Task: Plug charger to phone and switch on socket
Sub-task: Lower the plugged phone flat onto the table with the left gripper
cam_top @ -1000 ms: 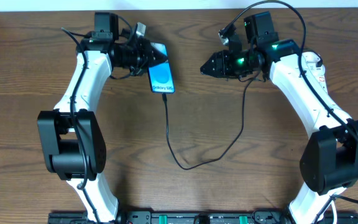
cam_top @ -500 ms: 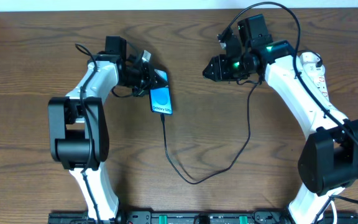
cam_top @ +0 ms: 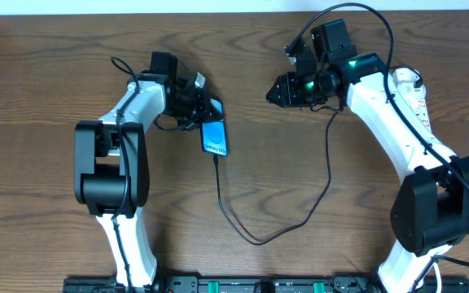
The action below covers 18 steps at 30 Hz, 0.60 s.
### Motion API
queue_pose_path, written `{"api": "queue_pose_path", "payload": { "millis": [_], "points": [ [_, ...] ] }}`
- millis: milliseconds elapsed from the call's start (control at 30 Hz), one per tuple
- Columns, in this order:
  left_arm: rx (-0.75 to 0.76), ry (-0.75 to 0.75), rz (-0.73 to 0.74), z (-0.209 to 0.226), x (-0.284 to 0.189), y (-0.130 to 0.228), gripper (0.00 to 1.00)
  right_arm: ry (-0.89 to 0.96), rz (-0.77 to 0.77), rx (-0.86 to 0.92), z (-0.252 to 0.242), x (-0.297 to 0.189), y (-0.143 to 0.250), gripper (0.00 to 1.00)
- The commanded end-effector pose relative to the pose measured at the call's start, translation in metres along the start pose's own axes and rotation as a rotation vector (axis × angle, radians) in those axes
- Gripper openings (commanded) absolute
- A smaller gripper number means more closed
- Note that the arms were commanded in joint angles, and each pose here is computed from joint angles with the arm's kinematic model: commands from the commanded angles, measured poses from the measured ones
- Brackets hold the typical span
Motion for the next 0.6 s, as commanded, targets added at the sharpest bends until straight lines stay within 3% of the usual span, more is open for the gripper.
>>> {"api": "queue_pose_path", "payload": {
  "millis": [0,467,567],
  "points": [
    [0.012,-0.015,0.030,0.006,0.013,0.005,0.07,-0.004,-0.011,-0.027,0.007,-0.004,-0.002,0.43],
    [0.004,-0.024,0.056,0.013,0.026,0.008,0.08,0.011,-0.011,-0.025,0.004,-0.004,-0.002,0.43],
    [0.004,-0.024,0.056,0.013,0.026,0.008,0.14,0.011,-0.011,-0.025,0.004,-0.004,-0.002,0.43]
  ]
}}
Point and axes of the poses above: each gripper's point midway between its finger pads, its own x axis out along the fingers, its own z axis along the line the jaws close on, y = z × x, the point moved 1 cm from there along -x, back along the fingers, and after that the axes turned 2 degrees about -x, right-handed, at the moved point
